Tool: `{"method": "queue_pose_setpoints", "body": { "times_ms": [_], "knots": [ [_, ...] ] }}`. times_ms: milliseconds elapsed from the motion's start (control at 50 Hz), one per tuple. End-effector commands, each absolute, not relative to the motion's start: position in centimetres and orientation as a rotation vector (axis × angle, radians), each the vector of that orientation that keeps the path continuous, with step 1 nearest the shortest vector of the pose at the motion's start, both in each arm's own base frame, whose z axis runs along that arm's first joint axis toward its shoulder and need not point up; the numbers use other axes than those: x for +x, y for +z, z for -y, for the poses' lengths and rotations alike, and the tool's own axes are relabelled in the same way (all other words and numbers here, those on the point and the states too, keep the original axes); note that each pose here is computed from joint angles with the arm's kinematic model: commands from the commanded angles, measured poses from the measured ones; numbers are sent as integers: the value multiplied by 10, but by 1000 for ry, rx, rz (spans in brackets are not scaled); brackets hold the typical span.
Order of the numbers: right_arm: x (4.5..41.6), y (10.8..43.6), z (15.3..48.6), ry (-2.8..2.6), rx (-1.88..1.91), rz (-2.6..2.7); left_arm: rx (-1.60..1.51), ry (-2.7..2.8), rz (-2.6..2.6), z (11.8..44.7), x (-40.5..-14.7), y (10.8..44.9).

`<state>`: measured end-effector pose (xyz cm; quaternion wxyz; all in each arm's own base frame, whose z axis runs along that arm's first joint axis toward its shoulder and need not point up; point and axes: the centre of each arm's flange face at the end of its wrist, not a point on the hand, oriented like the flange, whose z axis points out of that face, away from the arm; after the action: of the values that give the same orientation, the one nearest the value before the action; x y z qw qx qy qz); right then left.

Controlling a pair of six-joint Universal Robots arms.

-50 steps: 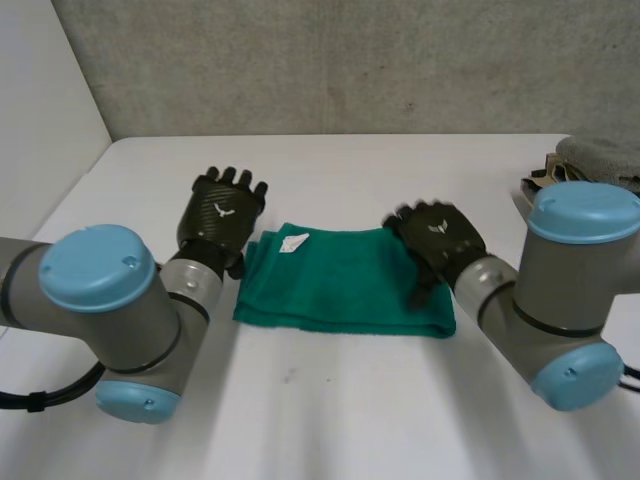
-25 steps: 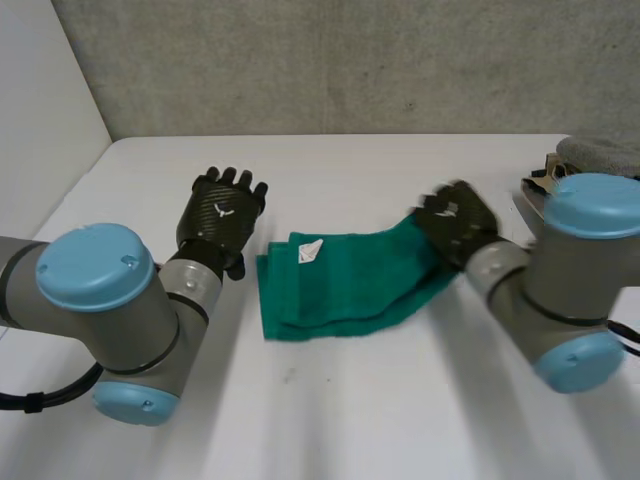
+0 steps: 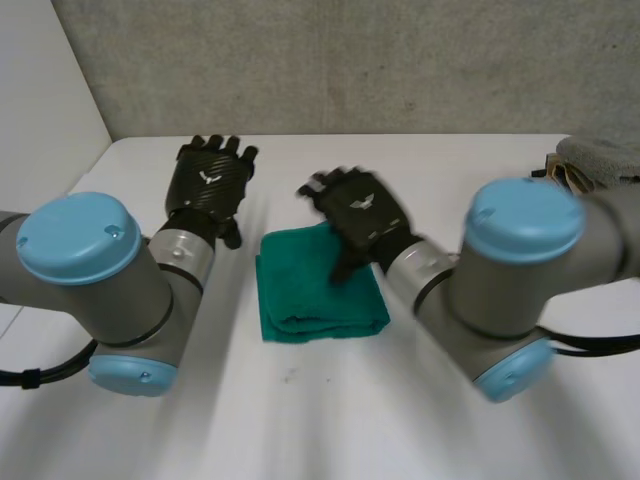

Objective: Fold the laundry.

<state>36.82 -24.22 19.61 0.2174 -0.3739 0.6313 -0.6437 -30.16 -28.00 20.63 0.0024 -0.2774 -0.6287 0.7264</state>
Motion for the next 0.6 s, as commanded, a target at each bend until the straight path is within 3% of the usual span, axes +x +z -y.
{"method": "queue_pose_setpoints", "body": {
  "times_ms": [20,180,420,540,600],
  "knots": [
    [338,216,263,-1664,-788,-1925,-789,2111,1887,253,-337,211],
    [343,180,288,-1521,-784,-2084,-877,1912,2061,254,-350,169],
    [357,119,298,-1312,-913,-2196,-1143,1740,2366,259,-334,119],
    [357,125,298,-1384,-1064,-2171,-1174,1732,2357,258,-332,120],
    [356,149,296,-1461,-1090,-2124,-1147,1795,2300,259,-336,139]
  ]
}}
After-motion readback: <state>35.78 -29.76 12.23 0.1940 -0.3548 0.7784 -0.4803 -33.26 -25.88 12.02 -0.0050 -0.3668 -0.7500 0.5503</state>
